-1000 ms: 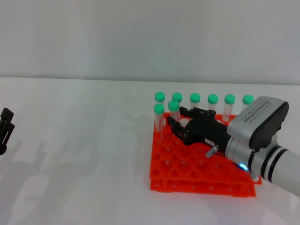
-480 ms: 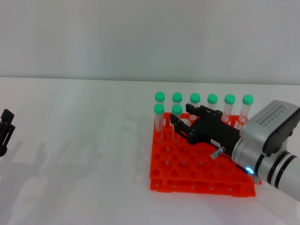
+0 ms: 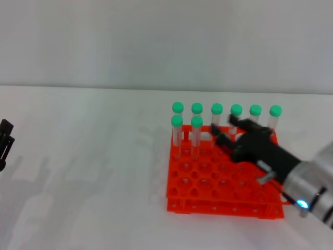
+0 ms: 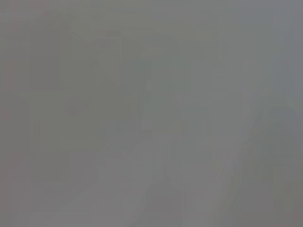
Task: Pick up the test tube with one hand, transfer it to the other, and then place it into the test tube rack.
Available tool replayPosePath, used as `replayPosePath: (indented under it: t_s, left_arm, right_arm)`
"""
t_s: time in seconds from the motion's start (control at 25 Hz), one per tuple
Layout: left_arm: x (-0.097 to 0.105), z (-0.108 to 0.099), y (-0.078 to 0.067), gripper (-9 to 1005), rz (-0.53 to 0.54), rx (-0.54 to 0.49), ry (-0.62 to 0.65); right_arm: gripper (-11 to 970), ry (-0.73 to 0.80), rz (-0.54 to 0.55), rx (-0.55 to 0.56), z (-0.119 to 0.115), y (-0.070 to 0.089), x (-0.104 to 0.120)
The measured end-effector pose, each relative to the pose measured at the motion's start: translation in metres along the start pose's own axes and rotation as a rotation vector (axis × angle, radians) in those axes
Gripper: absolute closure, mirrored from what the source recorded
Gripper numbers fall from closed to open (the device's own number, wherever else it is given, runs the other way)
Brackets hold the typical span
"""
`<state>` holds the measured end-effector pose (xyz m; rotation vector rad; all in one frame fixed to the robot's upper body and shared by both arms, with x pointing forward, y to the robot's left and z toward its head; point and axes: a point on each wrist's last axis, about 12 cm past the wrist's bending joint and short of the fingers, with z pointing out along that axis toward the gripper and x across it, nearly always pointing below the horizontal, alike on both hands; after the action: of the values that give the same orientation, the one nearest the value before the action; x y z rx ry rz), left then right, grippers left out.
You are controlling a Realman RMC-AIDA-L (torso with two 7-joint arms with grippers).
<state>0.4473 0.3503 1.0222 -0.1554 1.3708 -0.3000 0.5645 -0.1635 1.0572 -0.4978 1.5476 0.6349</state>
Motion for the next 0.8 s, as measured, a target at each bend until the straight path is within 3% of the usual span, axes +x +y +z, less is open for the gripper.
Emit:
replayPosePath:
  t_s: [0.24,0.52,0.6,0.8]
  left_arm:
    - [-0.001,0.000,0.002,299,0.004,-0.014,-0.009]
    - [-0.001,0.002,0.002,299,0.023,-0.016,-0.008]
    - [-0.001,0.004,0.003,299,0.022,-0.026,-0.009]
    - [-0.002,0.007,0.006,299,0.010,-0.076,-0.030]
  right_arm:
    - [425,-0.121,-0.005,0.176,-0.029,-0.034,-0.006]
    - [423,-0.097,-0.209,0.465,-0.056,-0.089,-0.010]
    - [422,-0.064,-0.221,0.532,-0.061,-0.101,-0.009]
    - [247,-0.020,-0.183,0.651,-0.080,-0.120,-0.002]
